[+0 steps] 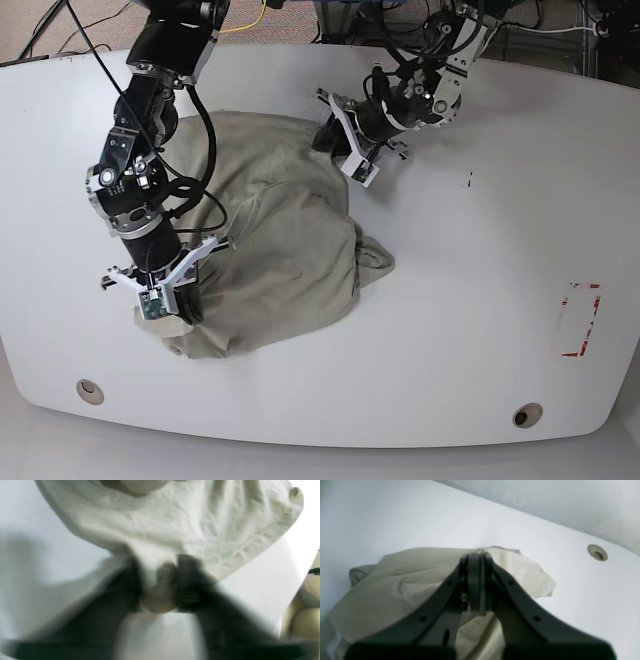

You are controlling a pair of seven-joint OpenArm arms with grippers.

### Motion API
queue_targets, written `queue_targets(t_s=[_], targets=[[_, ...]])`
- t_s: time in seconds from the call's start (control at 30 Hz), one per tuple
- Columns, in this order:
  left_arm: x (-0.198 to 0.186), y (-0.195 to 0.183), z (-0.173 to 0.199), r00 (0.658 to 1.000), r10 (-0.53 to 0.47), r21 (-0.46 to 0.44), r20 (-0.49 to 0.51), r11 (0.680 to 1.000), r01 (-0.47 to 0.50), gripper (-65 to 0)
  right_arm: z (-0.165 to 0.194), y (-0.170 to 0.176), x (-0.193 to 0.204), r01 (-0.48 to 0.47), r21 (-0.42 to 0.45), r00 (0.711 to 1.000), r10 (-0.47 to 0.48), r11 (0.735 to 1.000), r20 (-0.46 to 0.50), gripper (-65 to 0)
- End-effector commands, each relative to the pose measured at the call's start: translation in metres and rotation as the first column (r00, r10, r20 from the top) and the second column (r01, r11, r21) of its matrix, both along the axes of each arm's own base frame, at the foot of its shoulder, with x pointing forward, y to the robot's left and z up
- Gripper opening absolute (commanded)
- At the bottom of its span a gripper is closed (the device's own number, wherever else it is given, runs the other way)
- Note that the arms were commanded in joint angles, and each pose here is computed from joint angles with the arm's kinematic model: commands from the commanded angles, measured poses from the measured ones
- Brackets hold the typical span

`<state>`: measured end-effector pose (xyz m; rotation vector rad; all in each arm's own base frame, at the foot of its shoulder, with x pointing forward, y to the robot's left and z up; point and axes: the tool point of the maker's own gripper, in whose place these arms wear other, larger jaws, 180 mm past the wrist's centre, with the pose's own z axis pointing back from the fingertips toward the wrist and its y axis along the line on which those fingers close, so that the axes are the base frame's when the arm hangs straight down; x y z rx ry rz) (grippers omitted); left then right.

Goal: Layout the t-shirt on the table in an organized manner, then fold the t-shirt properly
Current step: 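Reach the left gripper to the shirt's other side and grasp fabric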

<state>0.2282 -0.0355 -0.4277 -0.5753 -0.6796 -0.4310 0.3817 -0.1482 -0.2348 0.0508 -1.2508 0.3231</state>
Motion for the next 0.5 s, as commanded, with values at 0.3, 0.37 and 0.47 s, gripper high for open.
queue_targets(t_s=[0.3, 0.37, 0.47], targets=[[0.013, 0.017, -0.024, 0.998, 0.043, 0.061, -0.048, 0.997, -0.040, -65.0, 0.031, 0.004, 0.000, -0.013, 0.006, 0.995, 0.013, 1.000, 0.100, -65.0], [0.022, 0.030, -0.020, 0.997, 0.070, 0.076, -0.026, 0.995, -0.068, -65.0, 0.034, 0.004, 0.000, -0.013, 0.004, 0.994, 0.013, 1.000, 0.107, -65.0], [0.040, 0.053, -0.009, 0.995, 0.099, 0.099, 0.024, 0.990, -0.101, -65.0, 0.046, 0.002, 0.007, -0.010, 0.001, 0.990, 0.010, 1.000, 0.139, -65.0]])
